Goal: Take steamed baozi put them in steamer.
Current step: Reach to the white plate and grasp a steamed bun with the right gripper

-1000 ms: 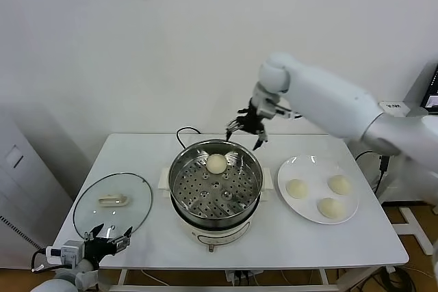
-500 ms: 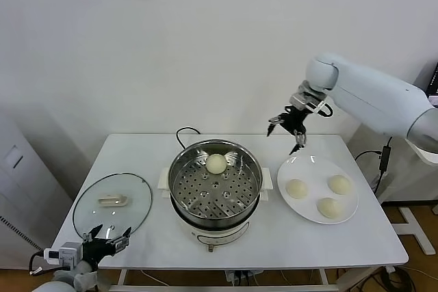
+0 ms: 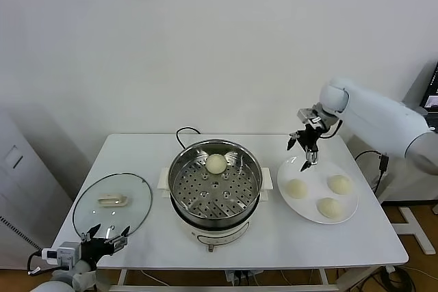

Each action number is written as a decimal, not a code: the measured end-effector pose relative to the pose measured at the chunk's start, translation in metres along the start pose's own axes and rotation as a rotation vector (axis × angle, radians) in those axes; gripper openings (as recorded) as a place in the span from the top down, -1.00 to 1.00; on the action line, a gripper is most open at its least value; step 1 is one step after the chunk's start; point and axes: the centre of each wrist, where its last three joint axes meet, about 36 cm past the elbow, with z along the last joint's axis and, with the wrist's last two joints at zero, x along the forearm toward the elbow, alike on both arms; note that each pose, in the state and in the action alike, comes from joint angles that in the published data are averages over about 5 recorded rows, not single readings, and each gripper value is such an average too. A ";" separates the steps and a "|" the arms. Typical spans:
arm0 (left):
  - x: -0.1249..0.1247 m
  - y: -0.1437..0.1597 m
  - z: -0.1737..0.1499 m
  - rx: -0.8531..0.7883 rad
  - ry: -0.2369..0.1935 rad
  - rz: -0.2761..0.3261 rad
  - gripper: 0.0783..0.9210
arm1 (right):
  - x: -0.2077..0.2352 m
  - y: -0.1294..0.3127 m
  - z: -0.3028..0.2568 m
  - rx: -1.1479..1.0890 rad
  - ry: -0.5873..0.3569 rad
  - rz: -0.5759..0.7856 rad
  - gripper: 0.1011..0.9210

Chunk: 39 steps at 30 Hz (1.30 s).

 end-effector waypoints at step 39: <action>-0.002 0.001 0.004 -0.002 0.011 -0.002 -0.77 | -0.105 0.025 0.031 -0.098 0.024 -0.016 -0.41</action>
